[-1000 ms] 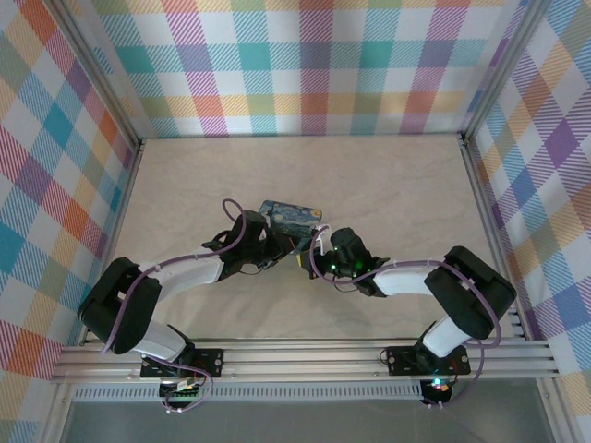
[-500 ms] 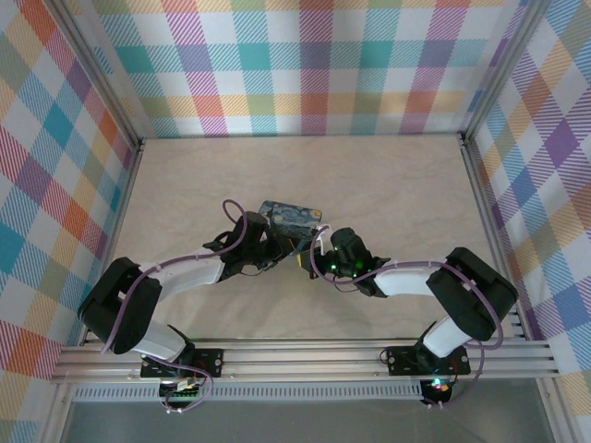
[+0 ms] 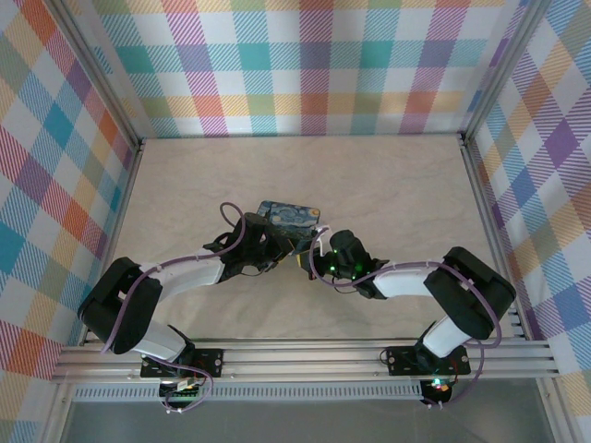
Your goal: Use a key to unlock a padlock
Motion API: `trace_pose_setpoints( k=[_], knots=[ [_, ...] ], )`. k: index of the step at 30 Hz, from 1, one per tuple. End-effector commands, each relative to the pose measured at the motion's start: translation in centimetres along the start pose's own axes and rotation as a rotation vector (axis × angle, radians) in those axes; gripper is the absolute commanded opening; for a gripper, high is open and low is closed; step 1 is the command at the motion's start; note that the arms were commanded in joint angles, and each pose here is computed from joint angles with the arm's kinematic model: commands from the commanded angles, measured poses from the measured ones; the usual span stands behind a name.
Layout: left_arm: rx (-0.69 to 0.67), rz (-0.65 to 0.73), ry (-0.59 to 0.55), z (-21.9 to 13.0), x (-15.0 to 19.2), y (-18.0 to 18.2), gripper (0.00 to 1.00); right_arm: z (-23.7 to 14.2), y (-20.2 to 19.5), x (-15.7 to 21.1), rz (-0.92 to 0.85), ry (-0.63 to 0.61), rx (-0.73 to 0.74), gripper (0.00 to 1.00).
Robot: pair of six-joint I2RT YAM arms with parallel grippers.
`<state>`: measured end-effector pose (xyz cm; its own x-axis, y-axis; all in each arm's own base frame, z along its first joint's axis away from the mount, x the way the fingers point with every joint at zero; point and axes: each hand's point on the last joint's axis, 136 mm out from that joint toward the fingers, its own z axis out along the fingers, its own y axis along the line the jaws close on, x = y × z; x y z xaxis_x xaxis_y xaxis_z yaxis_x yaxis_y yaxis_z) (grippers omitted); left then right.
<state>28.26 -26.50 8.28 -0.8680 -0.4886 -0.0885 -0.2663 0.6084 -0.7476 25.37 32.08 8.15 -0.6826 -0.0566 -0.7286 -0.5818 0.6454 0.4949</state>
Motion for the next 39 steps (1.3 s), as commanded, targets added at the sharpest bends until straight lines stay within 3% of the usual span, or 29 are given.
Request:
trace_pose_setpoints(
  k=[1, 9, 18, 39],
  knots=[
    [0.050, -0.029, 0.065, 0.4, 1.5, -1.3, 0.11, -0.3, 1.4, -2.2, -0.069, -0.104, -0.041, 0.00],
    [0.035, -0.040, 0.092, 0.0, 2.0, -1.1, 0.11, -0.3, 1.0, -2.9, -0.114, -0.133, -0.012, 0.00],
    [0.041, -0.065, 0.076, 0.0, 1.7, -1.3, 0.12, -0.6, 0.1, -0.7, -0.082, -0.081, 0.000, 0.00],
    [0.037, -0.081, 0.065, 0.0, 1.5, -1.4, 0.13, -1.7, 0.3, 0.2, -0.058, -0.064, -0.016, 0.00]
  ],
)
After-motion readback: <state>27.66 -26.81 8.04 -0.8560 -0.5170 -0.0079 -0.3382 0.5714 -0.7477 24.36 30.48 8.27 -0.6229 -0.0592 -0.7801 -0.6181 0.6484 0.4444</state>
